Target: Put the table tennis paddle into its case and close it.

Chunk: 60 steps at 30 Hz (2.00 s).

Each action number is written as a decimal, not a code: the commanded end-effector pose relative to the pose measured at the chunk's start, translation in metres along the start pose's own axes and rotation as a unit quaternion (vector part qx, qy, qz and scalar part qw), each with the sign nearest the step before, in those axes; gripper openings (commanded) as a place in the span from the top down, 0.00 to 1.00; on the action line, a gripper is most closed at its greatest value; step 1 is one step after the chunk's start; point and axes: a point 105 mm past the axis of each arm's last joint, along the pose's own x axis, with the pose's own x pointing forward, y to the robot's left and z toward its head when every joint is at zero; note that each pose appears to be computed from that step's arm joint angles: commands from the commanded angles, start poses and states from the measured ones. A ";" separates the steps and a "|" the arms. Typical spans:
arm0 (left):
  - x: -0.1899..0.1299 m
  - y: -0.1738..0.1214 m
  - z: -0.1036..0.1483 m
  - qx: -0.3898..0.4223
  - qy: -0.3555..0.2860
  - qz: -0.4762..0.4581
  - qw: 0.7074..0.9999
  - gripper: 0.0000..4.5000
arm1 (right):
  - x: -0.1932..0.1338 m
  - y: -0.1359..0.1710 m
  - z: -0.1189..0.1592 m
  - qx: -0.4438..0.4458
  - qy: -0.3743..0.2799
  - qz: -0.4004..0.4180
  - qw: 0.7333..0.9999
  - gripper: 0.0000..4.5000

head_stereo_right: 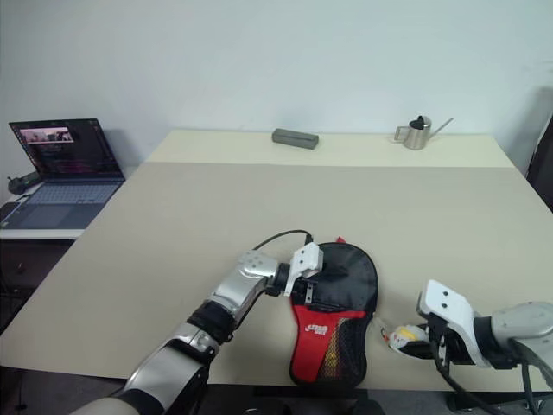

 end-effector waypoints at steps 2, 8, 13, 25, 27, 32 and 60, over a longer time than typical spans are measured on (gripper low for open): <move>0.000 -0.029 -0.062 -0.082 0.092 -0.030 0.992 0.00 | 0.006 0.034 0.001 -0.021 0.004 0.090 0.996 0.85; 0.001 -0.029 -0.061 -0.083 0.092 -0.031 0.992 0.00 | 0.010 0.041 0.006 -0.026 -0.008 0.110 0.994 0.85; 0.003 -0.029 -0.061 -0.083 0.090 -0.031 0.992 0.00 | 0.013 0.058 0.010 -0.031 -0.012 0.155 0.987 0.85; 0.003 -0.030 -0.061 -0.083 0.090 -0.028 0.992 0.00 | 0.011 0.098 0.012 -0.055 -0.010 0.234 0.971 0.85; 0.003 -0.029 -0.061 -0.083 0.090 -0.026 0.992 0.00 | 0.012 0.109 0.014 -0.057 -0.016 0.251 0.966 0.85; 0.003 -0.027 -0.060 -0.083 0.090 -0.023 0.992 0.00 | 0.014 0.122 0.023 -0.070 -0.035 0.272 0.959 0.85; 0.006 -0.024 -0.058 -0.081 0.088 -0.014 0.993 0.00 | 0.007 0.110 0.045 -0.061 -0.054 0.243 0.967 0.25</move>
